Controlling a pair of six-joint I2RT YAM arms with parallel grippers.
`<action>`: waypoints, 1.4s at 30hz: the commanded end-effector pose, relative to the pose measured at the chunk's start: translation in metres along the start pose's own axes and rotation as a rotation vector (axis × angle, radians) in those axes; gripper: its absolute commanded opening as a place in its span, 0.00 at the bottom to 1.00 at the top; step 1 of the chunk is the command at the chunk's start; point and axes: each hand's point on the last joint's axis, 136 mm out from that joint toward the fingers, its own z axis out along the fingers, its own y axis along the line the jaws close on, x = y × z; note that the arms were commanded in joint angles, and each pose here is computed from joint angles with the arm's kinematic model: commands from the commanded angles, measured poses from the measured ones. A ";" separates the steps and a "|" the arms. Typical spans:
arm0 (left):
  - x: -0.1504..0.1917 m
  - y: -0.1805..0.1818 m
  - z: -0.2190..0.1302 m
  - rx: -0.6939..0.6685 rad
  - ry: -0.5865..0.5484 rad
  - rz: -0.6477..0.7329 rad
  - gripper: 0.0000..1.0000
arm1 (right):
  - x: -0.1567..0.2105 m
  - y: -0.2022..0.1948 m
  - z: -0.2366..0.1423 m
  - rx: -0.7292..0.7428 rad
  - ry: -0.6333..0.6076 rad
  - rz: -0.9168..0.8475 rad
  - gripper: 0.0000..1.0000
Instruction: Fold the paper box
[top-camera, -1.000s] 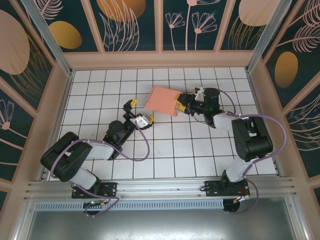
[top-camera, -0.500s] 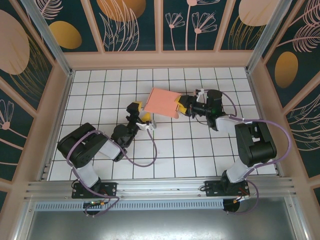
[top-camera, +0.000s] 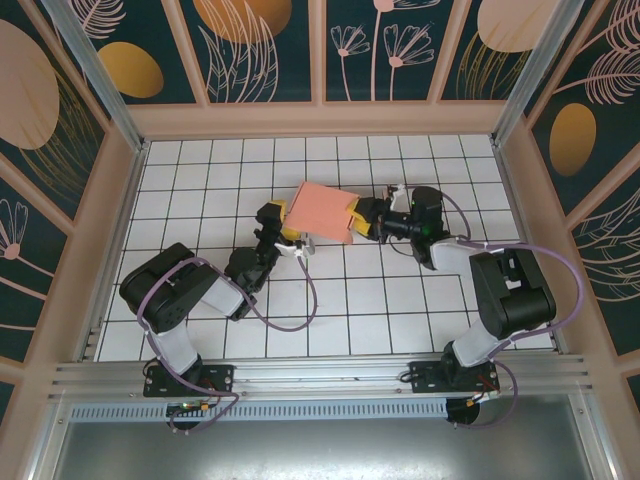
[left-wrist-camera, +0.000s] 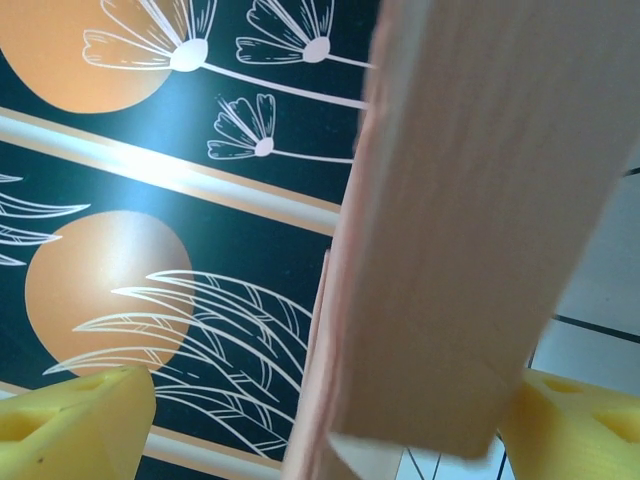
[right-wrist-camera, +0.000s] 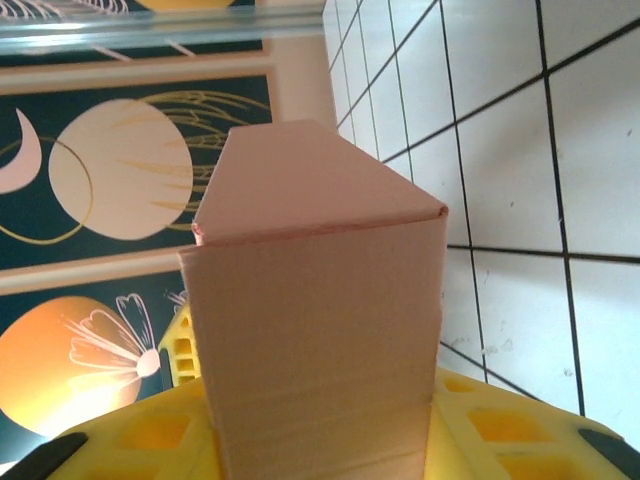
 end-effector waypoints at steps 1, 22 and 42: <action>-0.015 0.011 -0.002 -0.045 -0.063 0.003 0.88 | 0.007 0.012 -0.004 -0.035 0.018 -0.034 0.43; -0.016 0.011 0.000 -0.057 -0.055 -0.017 0.72 | 0.019 0.018 -0.008 -0.052 0.051 -0.033 0.43; -0.017 0.014 -0.003 -0.058 -0.059 -0.024 0.41 | 0.017 0.013 -0.006 -0.044 0.042 -0.024 0.44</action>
